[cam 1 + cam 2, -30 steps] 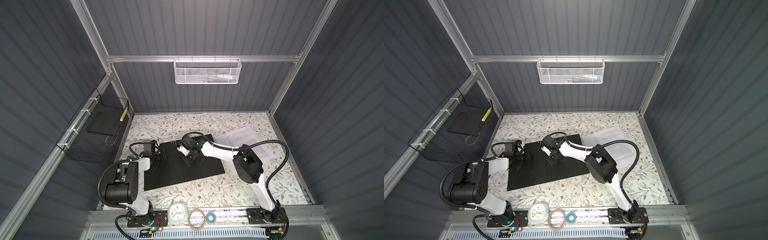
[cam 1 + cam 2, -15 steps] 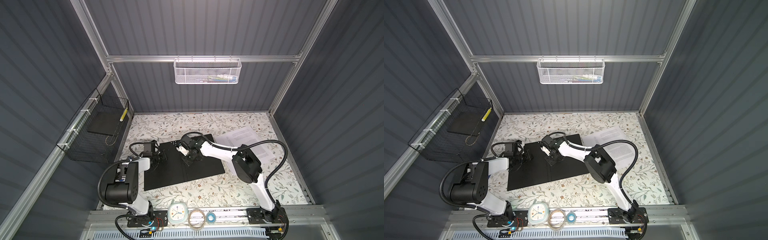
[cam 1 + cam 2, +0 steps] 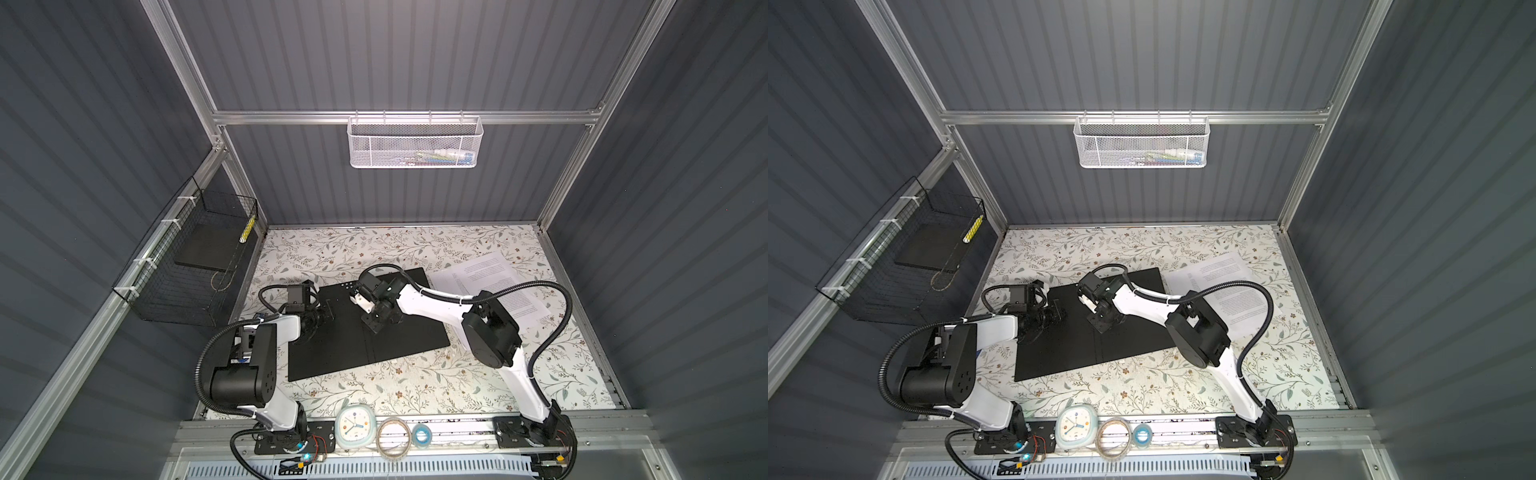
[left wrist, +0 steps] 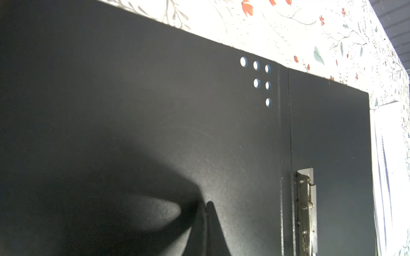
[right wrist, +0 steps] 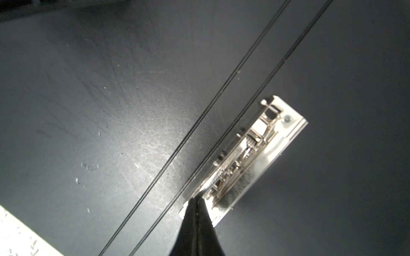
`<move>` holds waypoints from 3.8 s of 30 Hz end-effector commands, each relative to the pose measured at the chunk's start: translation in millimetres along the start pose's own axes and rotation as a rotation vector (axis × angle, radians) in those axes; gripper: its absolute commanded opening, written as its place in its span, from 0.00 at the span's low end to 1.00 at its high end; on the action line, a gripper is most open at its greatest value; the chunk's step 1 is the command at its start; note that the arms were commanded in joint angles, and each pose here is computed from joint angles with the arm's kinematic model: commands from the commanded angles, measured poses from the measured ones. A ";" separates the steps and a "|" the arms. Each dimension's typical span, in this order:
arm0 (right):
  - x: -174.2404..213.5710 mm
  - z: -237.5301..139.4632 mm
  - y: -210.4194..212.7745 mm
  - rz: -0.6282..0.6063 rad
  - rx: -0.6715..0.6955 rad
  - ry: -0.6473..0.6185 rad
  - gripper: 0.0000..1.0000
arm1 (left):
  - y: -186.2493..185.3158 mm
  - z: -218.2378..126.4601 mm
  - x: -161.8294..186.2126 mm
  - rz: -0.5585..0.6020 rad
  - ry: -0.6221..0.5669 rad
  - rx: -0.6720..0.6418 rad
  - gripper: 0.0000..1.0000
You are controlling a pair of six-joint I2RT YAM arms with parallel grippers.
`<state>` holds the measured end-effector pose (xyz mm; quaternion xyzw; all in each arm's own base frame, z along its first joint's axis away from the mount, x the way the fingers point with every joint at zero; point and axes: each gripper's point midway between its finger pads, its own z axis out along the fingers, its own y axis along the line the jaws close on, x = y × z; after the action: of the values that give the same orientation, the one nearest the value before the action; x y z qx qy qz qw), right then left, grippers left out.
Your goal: Put the files into the folder
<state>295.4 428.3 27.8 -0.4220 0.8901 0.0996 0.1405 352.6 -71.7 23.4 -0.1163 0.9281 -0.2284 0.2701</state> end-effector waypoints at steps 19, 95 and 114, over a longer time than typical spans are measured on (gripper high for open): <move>112.4 44.2 -23.0 -0.073 0.225 0.414 0.00 | 22.0 7.6 39.5 -0.055 0.145 -0.067 0.03; 4.2 -0.7 0.3 0.291 -0.244 0.025 0.14 | 21.8 10.6 41.9 -0.056 0.163 -0.061 0.02; 17.6 10.2 -5.8 0.289 -0.176 0.061 0.07 | 21.7 10.5 41.9 -0.057 0.164 -0.061 0.02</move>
<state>286.7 421.0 27.8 -0.3006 0.9269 0.2183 0.0541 357.4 -76.9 23.6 -0.1107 0.9260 -0.2427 0.2671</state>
